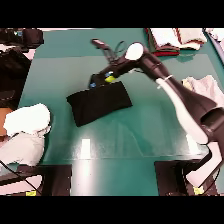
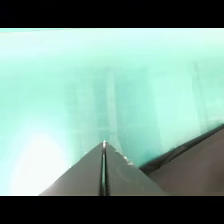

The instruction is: Fold the shirts.

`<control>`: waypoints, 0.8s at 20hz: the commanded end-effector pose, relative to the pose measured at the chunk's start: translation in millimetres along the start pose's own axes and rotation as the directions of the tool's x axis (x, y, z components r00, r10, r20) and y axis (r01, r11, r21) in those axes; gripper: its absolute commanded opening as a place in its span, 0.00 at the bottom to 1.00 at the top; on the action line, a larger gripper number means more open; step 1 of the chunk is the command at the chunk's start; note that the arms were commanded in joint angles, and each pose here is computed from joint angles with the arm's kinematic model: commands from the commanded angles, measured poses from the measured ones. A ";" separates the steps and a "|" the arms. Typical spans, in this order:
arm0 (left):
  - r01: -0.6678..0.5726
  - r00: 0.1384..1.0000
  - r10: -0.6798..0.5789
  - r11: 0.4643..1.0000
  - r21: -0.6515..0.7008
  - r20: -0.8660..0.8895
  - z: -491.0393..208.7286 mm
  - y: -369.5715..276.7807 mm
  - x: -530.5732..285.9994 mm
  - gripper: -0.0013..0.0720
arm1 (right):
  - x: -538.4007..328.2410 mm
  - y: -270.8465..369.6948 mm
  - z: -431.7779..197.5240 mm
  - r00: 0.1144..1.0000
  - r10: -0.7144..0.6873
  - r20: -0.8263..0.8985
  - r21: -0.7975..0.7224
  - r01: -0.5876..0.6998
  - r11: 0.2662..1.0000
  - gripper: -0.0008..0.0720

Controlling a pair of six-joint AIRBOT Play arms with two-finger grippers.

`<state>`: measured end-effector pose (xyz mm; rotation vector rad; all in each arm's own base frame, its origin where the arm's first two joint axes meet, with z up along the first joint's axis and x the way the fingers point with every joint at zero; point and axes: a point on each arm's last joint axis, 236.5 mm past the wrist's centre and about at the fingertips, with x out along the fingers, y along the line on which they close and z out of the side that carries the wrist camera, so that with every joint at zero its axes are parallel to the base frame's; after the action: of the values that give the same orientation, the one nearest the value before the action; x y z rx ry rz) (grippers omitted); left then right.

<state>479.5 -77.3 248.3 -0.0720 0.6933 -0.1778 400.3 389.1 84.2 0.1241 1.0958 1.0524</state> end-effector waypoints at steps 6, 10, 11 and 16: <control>0.102 0.994 -0.104 0.992 0.070 0.019 0.8 -55.1 -7.7 0.05 | -67.6 -201.7 -104.3 0.975 -0.183 -0.126 0.452 0.221 0.864 0.88; 0.136 0.990 -0.140 0.984 0.115 0.025 0.1 -76.9 -8.5 0.05 | -19.7 -204.4 -114.0 0.994 -0.019 -0.103 0.586 0.076 0.807 0.87; 0.145 0.988 -0.149 0.983 0.110 0.028 1.0 -79.1 -8.9 0.05 | -6.2 -201.8 -111.9 0.996 0.008 -0.086 0.603 0.046 0.797 0.87; 0.147 0.988 -0.151 0.983 0.108 0.028 0.9 -79.6 -7.2 0.05 | 46.0 -167.2 -83.2 0.993 0.101 -0.056 0.541 -0.055 0.839 0.74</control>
<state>463.3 -151.0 263.9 -0.0260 0.6427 -0.3486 443.8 267.8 -75.9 0.5830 1.4595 0.7333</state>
